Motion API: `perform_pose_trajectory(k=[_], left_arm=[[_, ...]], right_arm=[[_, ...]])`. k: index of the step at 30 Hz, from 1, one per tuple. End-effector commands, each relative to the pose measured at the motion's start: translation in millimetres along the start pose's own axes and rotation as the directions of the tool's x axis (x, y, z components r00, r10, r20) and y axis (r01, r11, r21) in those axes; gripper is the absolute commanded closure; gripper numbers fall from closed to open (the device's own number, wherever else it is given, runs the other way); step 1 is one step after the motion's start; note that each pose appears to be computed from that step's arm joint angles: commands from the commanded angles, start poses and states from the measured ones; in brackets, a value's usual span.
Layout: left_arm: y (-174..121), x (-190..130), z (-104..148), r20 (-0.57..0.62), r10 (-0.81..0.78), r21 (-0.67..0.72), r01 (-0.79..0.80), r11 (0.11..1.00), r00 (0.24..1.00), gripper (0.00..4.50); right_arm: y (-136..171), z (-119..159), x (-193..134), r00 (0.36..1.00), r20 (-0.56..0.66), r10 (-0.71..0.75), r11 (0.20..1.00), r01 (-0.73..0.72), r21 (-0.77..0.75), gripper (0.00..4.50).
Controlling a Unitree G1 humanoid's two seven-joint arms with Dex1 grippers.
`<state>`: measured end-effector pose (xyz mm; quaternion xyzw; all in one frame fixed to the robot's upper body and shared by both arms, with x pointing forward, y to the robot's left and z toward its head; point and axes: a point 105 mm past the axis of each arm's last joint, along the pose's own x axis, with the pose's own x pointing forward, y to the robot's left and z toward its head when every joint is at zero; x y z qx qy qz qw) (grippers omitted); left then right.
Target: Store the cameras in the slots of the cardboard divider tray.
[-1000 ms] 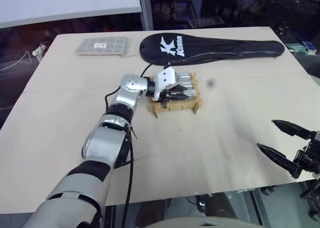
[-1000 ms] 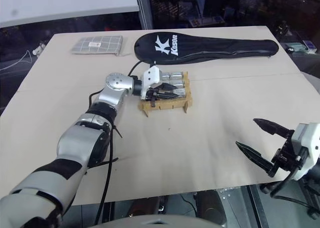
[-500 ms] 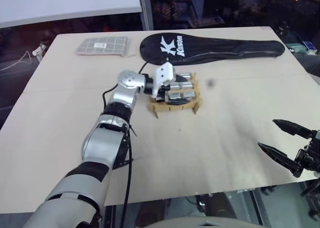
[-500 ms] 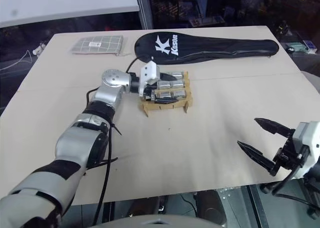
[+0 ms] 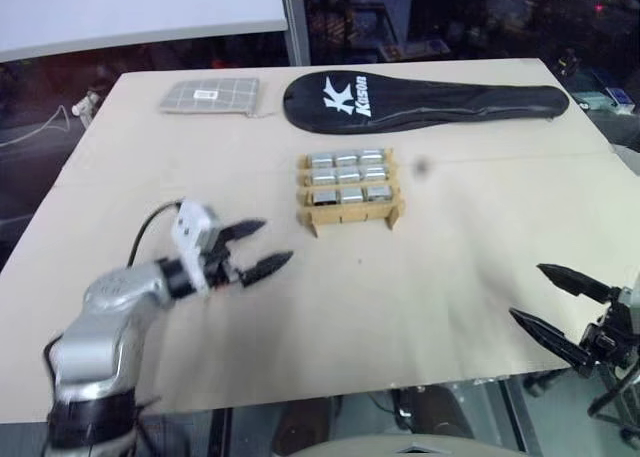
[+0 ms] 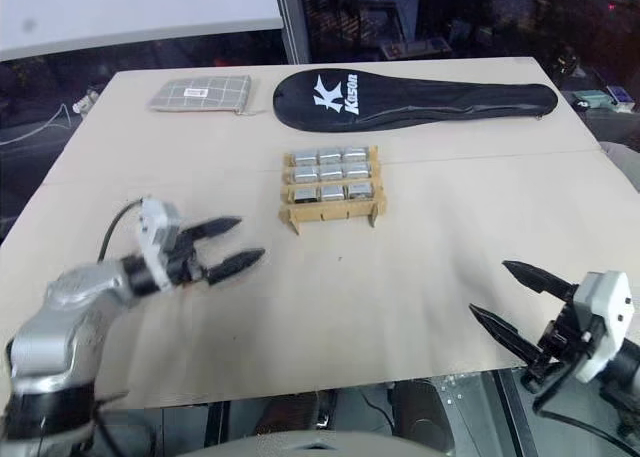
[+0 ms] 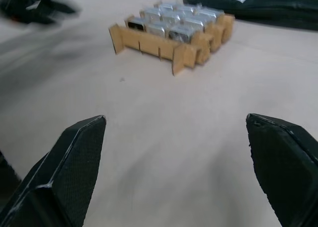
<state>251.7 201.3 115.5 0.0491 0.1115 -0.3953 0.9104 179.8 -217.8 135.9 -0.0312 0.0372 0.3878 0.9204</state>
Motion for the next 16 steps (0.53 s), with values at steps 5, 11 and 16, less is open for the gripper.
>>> perform_pose_trajectory(k=[5,11,16], left_arm=[[-15.6,-20.9,-19.8,-0.018,0.240,0.051,-0.239,0.970,0.971,0.02],[-28.3,-29.3,-20.7,0.009,0.303,-0.004,-0.303,0.953,0.953,0.02],[-33.6,-37.8,-21.1,-0.003,0.304,0.018,-0.304,0.953,0.953,0.02]], right_arm=[[-17.5,-7.7,14.1,0.999,0.032,-0.003,0.999,0.004,-0.042,0.00],[-28.1,-9.2,18.2,0.999,0.023,0.028,0.997,-0.026,-0.070,0.00],[-33.9,-8.2,20.1,0.999,0.016,0.039,0.996,-0.037,-0.082,0.00]])
